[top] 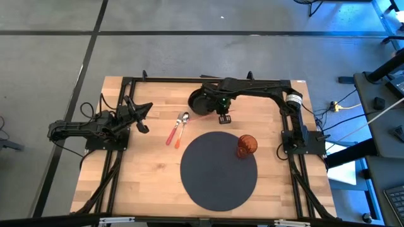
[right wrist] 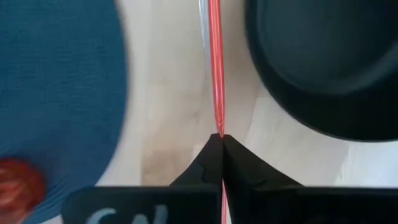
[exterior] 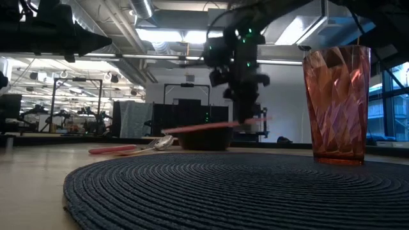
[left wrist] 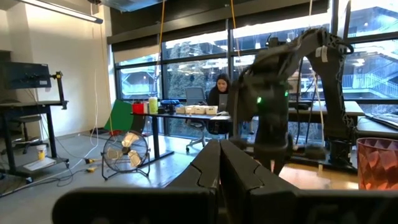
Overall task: Pick & Place Utensil
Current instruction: Put the orange straw into the brown glass on the gray mat
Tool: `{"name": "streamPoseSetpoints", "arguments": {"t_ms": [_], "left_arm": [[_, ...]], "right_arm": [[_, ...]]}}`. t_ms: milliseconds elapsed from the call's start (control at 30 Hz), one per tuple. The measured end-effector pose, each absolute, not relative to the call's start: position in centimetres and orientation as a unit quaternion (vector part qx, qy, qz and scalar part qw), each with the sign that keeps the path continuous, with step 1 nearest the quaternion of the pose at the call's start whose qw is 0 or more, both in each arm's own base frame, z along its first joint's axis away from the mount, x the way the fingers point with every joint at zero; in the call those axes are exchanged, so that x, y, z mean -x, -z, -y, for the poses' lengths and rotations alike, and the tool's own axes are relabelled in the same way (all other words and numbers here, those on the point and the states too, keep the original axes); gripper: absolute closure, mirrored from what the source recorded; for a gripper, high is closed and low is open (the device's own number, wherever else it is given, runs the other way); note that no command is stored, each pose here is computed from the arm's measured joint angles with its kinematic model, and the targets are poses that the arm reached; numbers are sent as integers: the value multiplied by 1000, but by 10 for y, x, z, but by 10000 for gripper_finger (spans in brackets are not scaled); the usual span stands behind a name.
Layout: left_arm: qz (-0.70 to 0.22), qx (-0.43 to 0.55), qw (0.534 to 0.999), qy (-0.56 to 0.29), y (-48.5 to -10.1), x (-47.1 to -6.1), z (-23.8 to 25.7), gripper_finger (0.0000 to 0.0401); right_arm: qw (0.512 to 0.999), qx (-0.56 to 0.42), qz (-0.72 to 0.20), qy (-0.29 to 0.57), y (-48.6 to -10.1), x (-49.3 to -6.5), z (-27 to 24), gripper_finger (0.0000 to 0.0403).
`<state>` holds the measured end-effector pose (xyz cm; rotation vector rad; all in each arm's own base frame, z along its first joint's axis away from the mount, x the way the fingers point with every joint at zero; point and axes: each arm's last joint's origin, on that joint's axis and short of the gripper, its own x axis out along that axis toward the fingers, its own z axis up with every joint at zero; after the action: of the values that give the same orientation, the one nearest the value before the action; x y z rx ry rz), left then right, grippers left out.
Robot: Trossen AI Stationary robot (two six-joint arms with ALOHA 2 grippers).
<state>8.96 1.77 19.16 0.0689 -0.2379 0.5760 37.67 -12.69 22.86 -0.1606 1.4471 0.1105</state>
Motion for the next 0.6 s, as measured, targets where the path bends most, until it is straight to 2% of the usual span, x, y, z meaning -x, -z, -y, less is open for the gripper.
{"name": "streamPoseSetpoints", "arguments": {"t_ms": [133, 233, 367, 600], "left_arm": [[115, -34, 951, -283, -191, -90, -18, 400], [114, -35, 952, -283, -191, -90, -18, 400], [114, -34, 952, -282, -191, -90, -18, 400], [107, -35, 953, -282, -190, -90, -18, 400]], "right_arm": [[737, 65, -671, -55, -253, -377, 116, 402], [751, 40, -655, -77, -275, -376, 105, 402], [804, 31, -582, -117, -314, -367, 86, 402], [906, 63, -400, -125, -389, -328, 61, 403]]}}
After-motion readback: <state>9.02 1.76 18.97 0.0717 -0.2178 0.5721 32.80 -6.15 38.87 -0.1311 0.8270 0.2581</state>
